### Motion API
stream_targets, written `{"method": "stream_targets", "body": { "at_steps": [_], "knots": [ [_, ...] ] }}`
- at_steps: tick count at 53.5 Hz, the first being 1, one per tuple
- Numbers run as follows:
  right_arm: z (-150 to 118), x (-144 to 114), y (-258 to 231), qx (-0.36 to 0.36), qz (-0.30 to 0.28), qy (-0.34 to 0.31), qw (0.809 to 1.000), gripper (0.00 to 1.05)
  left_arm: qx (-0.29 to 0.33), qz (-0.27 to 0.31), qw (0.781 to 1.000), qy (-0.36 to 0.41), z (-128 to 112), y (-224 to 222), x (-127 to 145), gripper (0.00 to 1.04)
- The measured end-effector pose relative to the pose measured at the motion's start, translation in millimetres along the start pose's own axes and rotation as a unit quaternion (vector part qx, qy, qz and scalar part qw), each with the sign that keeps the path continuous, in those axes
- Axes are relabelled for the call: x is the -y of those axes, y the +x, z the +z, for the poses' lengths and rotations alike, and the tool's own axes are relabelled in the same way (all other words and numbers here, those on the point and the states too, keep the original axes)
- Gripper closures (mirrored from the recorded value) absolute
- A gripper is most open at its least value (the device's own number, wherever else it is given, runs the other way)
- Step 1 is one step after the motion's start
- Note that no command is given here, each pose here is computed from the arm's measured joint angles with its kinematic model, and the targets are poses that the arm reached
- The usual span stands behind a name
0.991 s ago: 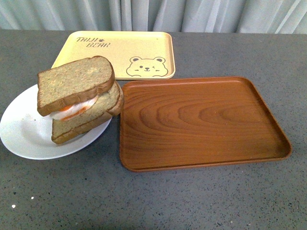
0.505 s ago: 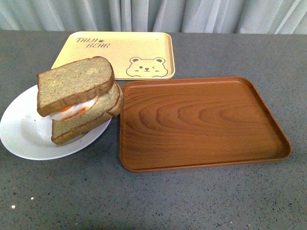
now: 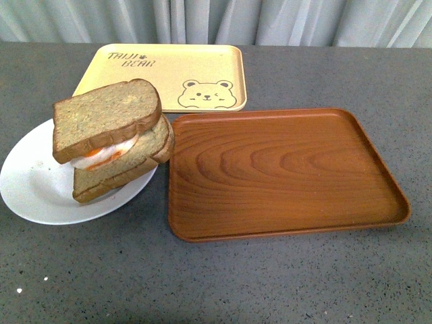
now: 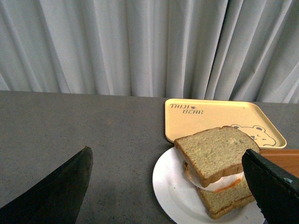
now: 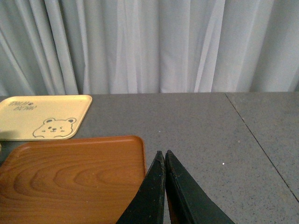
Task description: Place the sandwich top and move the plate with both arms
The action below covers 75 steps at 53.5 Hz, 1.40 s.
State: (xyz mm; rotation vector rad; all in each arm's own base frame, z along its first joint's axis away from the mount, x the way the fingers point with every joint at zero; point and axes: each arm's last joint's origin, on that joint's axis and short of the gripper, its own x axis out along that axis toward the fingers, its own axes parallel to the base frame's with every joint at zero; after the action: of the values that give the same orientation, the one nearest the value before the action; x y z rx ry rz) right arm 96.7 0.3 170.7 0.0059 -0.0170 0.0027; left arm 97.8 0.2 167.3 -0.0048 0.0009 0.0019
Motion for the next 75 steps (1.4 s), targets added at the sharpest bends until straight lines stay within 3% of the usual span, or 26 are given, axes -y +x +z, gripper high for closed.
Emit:
{"method": "stream_targets", "body": {
  "at_steps": [8, 24, 27, 32, 40, 46, 53, 61, 75],
  "knots": [
    [0.1, 0.0, -0.1, 0.0, 0.0, 0.0, 1.0, 1.01, 0.0, 0.0, 1.0, 0.0, 0.0, 0.0, 0.0, 0.09],
    [0.1, 0.0, -0.1, 0.0, 0.0, 0.0, 1.0, 0.53, 0.0, 0.0, 1.0, 0.0, 0.0, 0.0, 0.0, 0.09],
    [0.1, 0.0, -0.1, 0.001, 0.0, 0.0, 1.0, 0.44, -0.04, -0.043, 0.998, -0.023, -0.8, 0.4, 0.3, 0.09],
    [0.1, 0.0, -0.1, 0.001, 0.001, -0.001, 1.0, 0.3, -0.15, -0.132, 0.972, -0.119, 3.8, 10.8, -1.9, 0.09],
    [0.1, 0.0, -0.1, 0.001, 0.0, 0.0, 1.0, 0.08, -0.165, -0.16, 0.954, -0.194, 16.3, 46.7, -9.1, 0.09],
    [0.1, 0.0, -0.1, 0.001, 0.0, 0.0, 1.0, 0.09, -0.161, -0.13, 0.948, -0.243, 14.7, 86.8, -22.0, 0.09],
    [0.1, 0.0, -0.2, 0.001, 0.0, 0.0, 1.0, 0.09, -0.182, -0.087, 0.933, -0.299, -14.0, 133.2, -37.6, 0.09],
    [0.1, 0.0, -0.2, 0.001, 0.0, 0.0, 1.0, 0.09, -0.218, -0.047, 0.914, -0.339, -51.7, 153.1, -49.7, 0.09],
    [0.1, 0.0, -0.2, 0.001, 0.0, 0.0, 1.0, 0.09, -0.26, 0.004, 0.888, -0.38, -94.8, 159.9, -66.4, 0.09]
  ]
}}
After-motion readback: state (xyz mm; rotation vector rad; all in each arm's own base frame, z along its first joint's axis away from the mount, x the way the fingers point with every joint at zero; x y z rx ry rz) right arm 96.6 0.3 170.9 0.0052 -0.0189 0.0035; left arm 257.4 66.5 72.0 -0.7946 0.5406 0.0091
